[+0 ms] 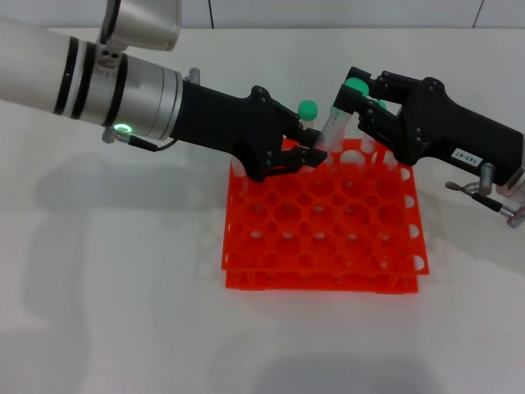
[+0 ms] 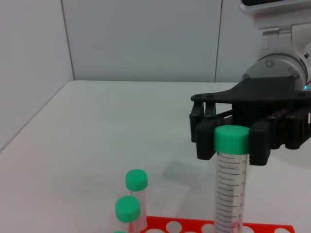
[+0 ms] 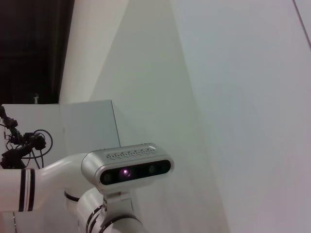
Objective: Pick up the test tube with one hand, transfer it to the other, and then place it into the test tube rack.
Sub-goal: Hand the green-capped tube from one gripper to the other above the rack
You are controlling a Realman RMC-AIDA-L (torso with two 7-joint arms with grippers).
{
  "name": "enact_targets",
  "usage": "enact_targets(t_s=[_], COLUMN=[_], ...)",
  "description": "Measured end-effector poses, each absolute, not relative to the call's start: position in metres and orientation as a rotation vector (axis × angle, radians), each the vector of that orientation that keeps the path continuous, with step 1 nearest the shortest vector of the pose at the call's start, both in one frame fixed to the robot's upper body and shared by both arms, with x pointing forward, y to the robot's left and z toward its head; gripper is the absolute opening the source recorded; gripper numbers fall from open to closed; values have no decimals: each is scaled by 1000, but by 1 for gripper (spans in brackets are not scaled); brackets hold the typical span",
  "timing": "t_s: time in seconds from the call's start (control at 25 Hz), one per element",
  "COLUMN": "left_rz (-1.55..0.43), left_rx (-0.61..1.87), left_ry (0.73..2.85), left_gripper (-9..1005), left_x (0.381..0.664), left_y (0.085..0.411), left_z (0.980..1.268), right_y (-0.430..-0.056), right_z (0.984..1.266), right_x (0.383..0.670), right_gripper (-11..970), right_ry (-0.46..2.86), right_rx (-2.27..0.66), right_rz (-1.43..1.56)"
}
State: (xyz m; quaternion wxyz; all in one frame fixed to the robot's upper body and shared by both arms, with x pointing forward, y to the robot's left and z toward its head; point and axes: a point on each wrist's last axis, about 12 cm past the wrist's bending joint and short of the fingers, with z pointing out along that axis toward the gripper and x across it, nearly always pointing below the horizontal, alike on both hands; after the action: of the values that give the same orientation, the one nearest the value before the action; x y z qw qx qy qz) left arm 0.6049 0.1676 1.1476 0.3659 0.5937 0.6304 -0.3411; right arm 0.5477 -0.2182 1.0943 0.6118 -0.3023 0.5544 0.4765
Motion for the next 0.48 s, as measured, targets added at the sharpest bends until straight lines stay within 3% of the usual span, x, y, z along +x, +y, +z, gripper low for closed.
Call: enact_targets(t_s=[0.12,0.48], left_rz=[-878,-878], left_rx=[1531,1493], left_ry=[1613,1645], left_gripper=[190,191], left_x=[604,608], left_y=[166,165], left_z=[1147,1157], right_y=[-218,-219], right_z=[1094,1094], right_x=[548,550], right_gripper=[257,268], right_ry=[1283,1285], right_rx=[-696,-690], right_rz=[1096,1087])
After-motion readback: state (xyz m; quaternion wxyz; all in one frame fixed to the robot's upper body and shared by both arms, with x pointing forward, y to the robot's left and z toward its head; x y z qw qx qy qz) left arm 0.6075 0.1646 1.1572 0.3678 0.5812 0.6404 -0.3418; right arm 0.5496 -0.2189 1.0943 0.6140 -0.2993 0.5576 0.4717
